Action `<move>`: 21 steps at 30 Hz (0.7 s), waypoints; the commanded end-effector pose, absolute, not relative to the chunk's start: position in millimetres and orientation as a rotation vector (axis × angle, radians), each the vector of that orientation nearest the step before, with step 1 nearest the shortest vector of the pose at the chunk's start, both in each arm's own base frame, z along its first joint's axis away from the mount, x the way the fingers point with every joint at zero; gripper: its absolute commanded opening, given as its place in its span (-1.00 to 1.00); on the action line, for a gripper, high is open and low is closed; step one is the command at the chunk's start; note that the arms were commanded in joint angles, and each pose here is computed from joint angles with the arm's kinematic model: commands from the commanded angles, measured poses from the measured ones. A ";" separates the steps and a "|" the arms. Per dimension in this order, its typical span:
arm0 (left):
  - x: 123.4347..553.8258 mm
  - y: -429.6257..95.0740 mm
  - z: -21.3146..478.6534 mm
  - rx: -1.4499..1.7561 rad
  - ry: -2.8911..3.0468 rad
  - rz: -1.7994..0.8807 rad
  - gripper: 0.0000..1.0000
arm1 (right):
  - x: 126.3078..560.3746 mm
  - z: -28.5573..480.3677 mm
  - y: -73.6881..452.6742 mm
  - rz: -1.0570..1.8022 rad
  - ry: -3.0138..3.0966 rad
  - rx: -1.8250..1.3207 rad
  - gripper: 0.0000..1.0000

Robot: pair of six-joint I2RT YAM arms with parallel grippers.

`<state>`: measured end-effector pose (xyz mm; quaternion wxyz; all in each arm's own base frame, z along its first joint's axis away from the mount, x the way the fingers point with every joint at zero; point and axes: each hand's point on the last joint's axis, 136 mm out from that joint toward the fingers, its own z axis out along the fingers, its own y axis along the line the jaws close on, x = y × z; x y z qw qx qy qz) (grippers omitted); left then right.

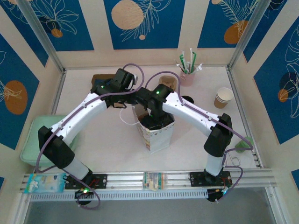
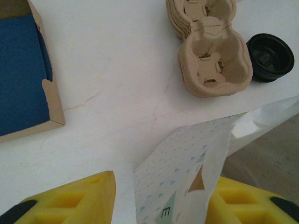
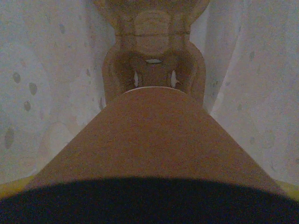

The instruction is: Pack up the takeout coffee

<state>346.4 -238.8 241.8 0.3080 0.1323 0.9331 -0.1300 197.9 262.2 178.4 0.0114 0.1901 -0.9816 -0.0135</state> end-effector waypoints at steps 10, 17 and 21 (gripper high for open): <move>349.0 -238.5 240.6 0.366 2.477 -0.332 -0.26 | 194.2 170.7 257.8 -0.022 -3.027 0.592 -0.22; 349.8 -237.9 239.8 0.370 2.479 -0.322 -0.40 | 196.1 168.8 257.6 -0.040 -3.032 0.577 -0.23; 349.4 -236.4 239.4 0.368 2.482 -0.316 -0.45 | 195.6 165.2 257.9 -0.045 -3.027 0.568 -0.24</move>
